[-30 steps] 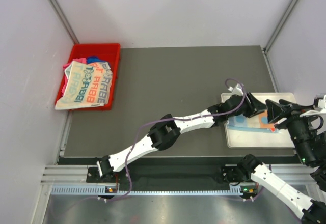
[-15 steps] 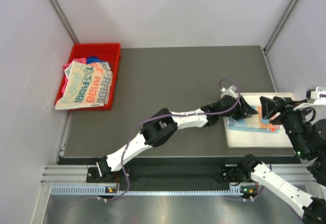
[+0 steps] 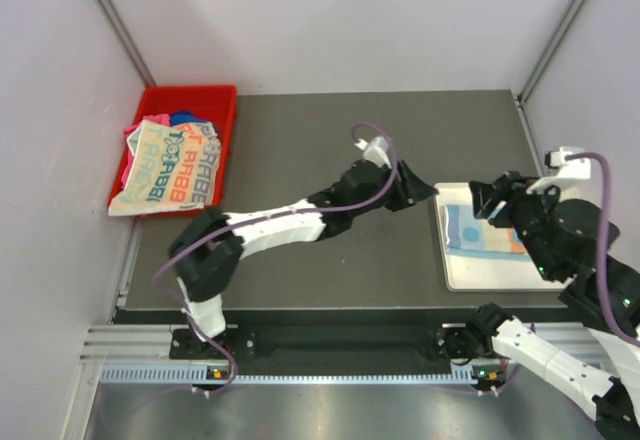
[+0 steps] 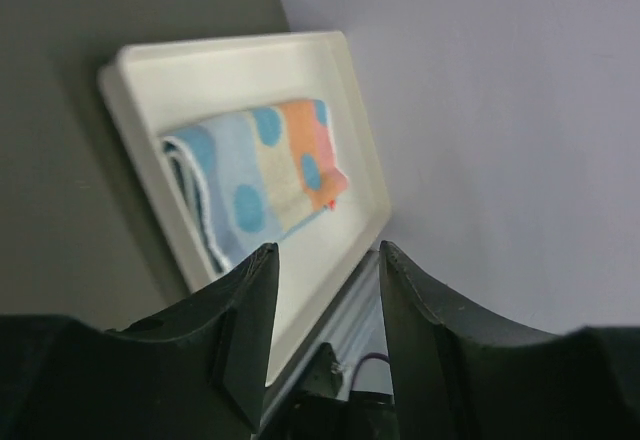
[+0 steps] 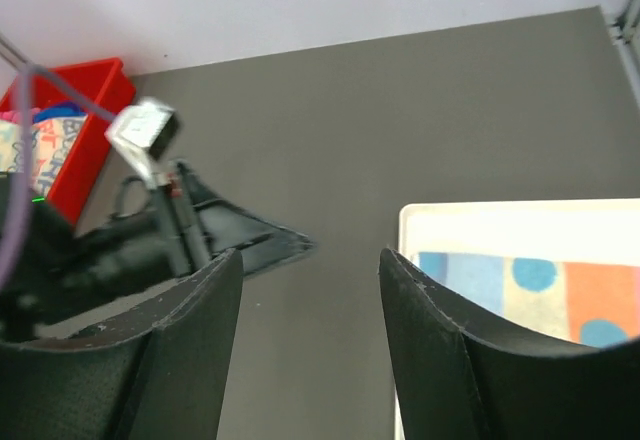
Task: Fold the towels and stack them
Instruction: Neatly place the folded towel into the bin, then grab crumpled towel
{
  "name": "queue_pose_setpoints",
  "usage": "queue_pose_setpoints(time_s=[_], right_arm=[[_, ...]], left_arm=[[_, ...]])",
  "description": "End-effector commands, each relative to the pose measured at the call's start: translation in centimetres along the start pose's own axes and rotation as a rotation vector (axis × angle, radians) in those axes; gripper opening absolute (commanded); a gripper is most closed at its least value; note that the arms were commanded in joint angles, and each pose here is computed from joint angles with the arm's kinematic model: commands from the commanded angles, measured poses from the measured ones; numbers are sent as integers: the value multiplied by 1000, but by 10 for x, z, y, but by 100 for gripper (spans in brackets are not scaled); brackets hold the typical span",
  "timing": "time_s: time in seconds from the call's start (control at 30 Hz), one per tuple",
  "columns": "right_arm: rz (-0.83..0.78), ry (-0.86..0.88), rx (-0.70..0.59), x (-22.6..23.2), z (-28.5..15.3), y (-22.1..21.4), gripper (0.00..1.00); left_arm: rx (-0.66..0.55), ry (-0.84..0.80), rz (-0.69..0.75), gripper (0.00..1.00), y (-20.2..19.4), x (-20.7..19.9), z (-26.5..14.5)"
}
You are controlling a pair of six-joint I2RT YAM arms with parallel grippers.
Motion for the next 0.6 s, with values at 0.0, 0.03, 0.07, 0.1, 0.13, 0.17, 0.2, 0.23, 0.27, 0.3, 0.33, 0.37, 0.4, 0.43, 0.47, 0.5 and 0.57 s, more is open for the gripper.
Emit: queue_pose_setpoints(time_s=[0.0,0.03,0.07,0.1,0.13,0.17,0.2,0.23,0.27,0.3,0.33,0.37,0.4,0.43,0.47,0.5,0.57], right_arm=[[45,61,-6,24,29,-3,58],[47,71,-2,28,35,-6,58],[64,86,-23,33,42,-4,59],[55,98,0,40,52,-10,59],[55,103,18,44,61,-18,59],[52,115,30,52,73,-23,59],[51,135,49,57,79,-29,59],[50,147,64,62,86,-32,59],[45,161,79,66,91,-36,59],[37,187,108,74,101,-42,59],[30,198,124,77,106,-46,59],[25,206,141,80,110,-50,59],[14,223,168,84,117,-58,59],[8,236,180,87,119,-62,59],[7,248,191,89,121,-65,59],[-2,268,215,91,124,-72,59],[-2,290,227,94,126,-78,59]], left_arm=[[-153,148,125,50,31,12,-44],[-186,189,148,50,38,9,-65],[-211,296,183,51,47,22,-80],[-241,357,202,51,54,28,-92],[-348,422,224,52,69,25,-112],[-384,563,244,52,83,41,-131],[-437,625,268,51,93,43,-144],[-599,719,297,52,112,42,-163],[-670,808,293,55,128,50,-179],[-719,910,299,55,137,59,-196],[-782,970,291,55,147,64,-209],[-896,1054,248,55,167,76,-227],[-954,1139,193,55,184,92,-247],[-942,1153,194,54,182,95,-247],[-997,1198,136,55,198,107,-263],[-1010,1222,104,55,204,114,-271],[-1043,1303,15,55,213,132,-289]])
Point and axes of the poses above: each gripper's point midway between its finger pads, its own z axis out along the fingers, its own x axis along the line the jaws close on, y = z × x, the point moved 9 cm from there along -z, back along the fingers, and after that the axes turned 8 degrees about -z, right-handed, at the moved point
